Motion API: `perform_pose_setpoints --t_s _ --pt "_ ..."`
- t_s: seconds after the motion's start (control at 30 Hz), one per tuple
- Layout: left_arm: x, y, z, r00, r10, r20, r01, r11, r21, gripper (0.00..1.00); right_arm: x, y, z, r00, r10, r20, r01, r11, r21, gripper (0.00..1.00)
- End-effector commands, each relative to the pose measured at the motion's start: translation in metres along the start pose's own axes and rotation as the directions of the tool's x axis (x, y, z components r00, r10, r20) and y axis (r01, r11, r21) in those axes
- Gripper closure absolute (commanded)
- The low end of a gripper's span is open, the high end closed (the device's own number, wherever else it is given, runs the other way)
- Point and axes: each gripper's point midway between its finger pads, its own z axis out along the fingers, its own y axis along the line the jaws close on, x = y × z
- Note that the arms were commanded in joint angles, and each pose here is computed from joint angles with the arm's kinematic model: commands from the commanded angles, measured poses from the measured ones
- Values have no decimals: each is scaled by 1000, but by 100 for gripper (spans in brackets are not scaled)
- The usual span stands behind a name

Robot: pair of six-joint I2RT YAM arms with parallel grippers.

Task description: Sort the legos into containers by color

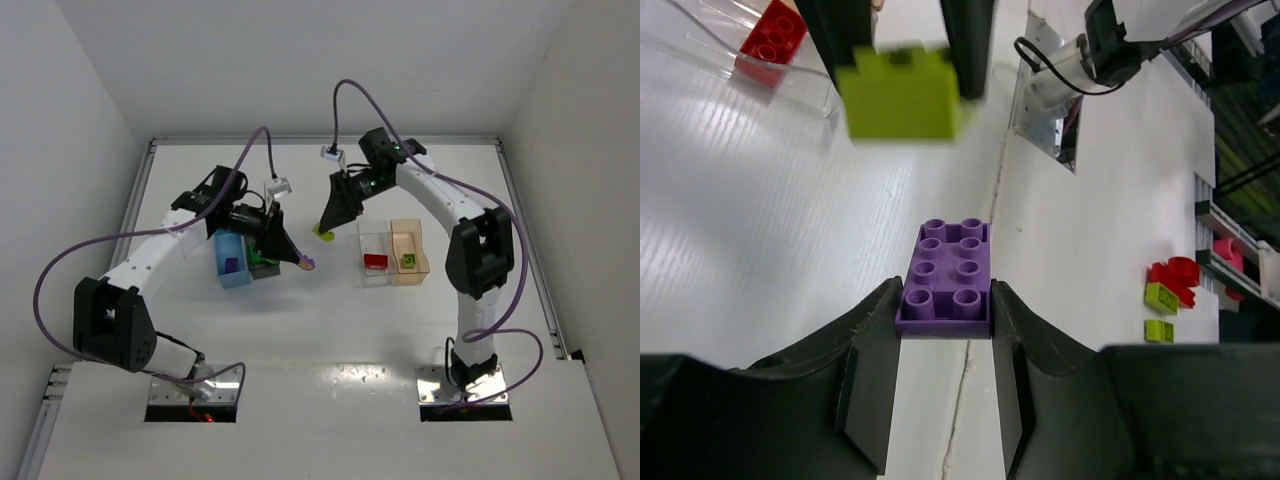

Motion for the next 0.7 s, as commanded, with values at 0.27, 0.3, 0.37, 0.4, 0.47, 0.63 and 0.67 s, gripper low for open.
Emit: perform_pose_setpoints --t_s 0.27,0.3,0.37,0.4,0.47,0.63,0.67 --pt "8 5 -13 997 46 58 -35 983 -178 100 -59 -25 -82 978 -155 140 114 958 265 93" --pt "11 17 -14 997 44 68 -27 970 -242 100 -55 -33 -95 980 -141 141 88 941 327 93" --pt "10 21 -18 994 47 97 -16 954 -299 100 -42 -43 -106 983 -120 138 59 921 385 93" --pt "3 18 -22 989 69 132 -23 947 -320 100 -40 -42 -114 981 -138 135 67 899 433 93" --pt "3 21 -26 986 72 150 -13 933 -361 100 -25 -49 -123 982 -124 143 40 877 479 93" --pt "-10 29 -48 969 99 225 26 869 -495 100 -9 -46 -126 984 -109 141 22 857 515 93" --pt "-15 33 -62 960 116 255 47 830 -556 100 -9 -44 -126 983 -111 144 23 862 506 93"
